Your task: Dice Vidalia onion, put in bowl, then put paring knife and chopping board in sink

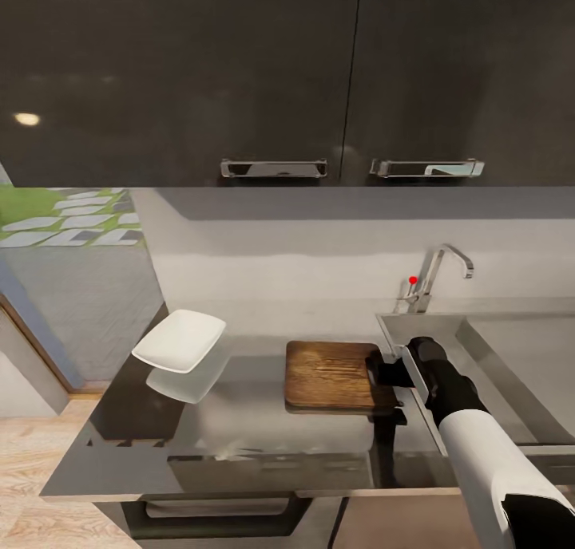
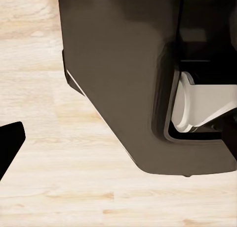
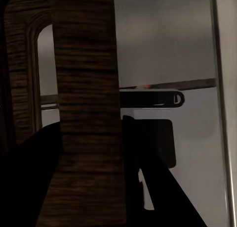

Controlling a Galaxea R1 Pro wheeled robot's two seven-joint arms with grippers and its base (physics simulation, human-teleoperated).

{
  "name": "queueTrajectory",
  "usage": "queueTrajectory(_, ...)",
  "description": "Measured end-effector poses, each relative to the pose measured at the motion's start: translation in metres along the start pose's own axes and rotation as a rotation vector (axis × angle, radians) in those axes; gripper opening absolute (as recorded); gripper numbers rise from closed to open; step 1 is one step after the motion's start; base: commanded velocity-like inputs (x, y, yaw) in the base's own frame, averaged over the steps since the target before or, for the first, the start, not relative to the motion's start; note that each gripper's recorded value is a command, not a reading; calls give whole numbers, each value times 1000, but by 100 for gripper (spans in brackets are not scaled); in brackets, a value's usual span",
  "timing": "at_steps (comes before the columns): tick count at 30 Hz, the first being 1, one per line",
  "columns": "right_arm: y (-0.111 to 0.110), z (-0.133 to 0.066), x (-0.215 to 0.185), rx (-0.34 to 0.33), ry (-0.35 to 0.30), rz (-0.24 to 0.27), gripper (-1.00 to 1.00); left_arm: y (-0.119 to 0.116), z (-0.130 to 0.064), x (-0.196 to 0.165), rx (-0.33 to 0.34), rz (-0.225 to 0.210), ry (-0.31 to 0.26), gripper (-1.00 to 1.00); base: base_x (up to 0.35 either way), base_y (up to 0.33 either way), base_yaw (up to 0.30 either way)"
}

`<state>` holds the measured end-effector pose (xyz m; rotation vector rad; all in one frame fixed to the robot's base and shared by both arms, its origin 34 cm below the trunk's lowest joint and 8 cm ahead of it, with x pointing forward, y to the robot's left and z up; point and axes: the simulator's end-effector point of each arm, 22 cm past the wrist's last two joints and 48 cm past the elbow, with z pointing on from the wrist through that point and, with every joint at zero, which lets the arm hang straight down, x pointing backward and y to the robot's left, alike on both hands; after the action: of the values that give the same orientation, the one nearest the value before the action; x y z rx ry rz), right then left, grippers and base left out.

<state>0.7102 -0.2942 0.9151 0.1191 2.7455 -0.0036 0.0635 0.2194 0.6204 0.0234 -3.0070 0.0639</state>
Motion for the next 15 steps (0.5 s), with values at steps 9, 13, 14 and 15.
queueTrajectory(9, 0, 0, 0, -2, -1, 1, -100, 0, 0, -1, 1, 2, -4, 100, 45, 0, 0)
queueTrajectory(13, 0, 0, 0, 1, 0, -1, -100, 0, 0, -4, 1, 3, -17, 100, 222, 0, 0)
queueTrajectory(14, 0, 0, 0, 0, 0, -1, -100, 0, 0, -4, 1, 3, -18, 100, 107, 0, 0)
queueTrajectory(15, 0, 0, 0, -1, 0, 0, -100, 0, 0, -4, 0, 3, -19, 100, 68, 0, 0)
